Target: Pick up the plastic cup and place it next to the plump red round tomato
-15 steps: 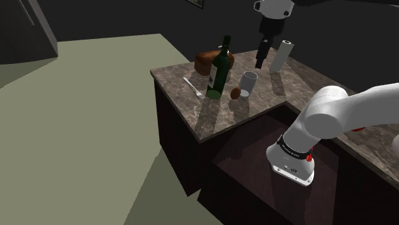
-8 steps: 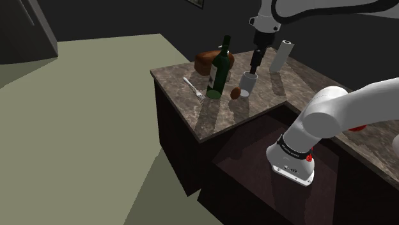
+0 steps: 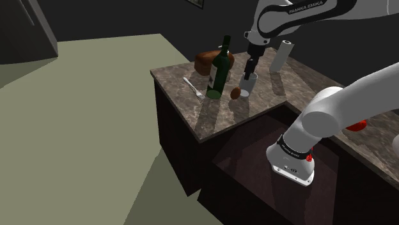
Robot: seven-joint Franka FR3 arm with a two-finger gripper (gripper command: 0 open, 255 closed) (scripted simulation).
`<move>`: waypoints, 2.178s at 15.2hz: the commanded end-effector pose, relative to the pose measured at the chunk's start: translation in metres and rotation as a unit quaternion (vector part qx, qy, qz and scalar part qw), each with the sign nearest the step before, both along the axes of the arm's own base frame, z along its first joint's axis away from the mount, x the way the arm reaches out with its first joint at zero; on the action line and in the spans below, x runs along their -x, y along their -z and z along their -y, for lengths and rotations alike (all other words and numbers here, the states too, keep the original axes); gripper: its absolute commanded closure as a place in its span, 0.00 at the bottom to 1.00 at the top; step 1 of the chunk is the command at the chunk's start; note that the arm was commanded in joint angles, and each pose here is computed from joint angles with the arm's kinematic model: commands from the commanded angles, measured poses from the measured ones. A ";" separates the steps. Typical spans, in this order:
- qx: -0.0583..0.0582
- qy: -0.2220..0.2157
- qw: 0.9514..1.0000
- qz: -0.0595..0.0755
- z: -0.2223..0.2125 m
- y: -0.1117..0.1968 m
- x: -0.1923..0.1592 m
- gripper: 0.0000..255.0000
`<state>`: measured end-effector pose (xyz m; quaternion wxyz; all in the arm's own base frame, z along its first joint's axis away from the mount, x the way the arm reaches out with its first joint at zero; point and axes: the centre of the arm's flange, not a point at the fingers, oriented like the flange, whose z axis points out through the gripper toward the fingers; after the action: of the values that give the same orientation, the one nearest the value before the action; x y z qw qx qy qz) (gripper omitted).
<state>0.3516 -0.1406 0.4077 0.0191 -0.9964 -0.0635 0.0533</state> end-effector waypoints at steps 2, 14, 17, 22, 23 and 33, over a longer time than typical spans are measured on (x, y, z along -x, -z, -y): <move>-0.001 0.000 1.000 0.001 0.002 0.015 0.003 0.00; -0.001 0.000 1.000 0.001 0.001 0.039 0.005 0.00; -0.001 0.000 1.000 0.001 0.001 0.039 0.005 1.00; -0.001 0.000 1.000 0.001 0.002 0.039 0.005 1.00; -0.001 0.000 1.000 0.001 0.002 0.038 0.005 1.00; -0.001 0.000 1.000 0.001 0.001 -0.009 0.005 1.00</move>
<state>0.3464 -0.1429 0.4115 0.0201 -0.9964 -0.0633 0.0526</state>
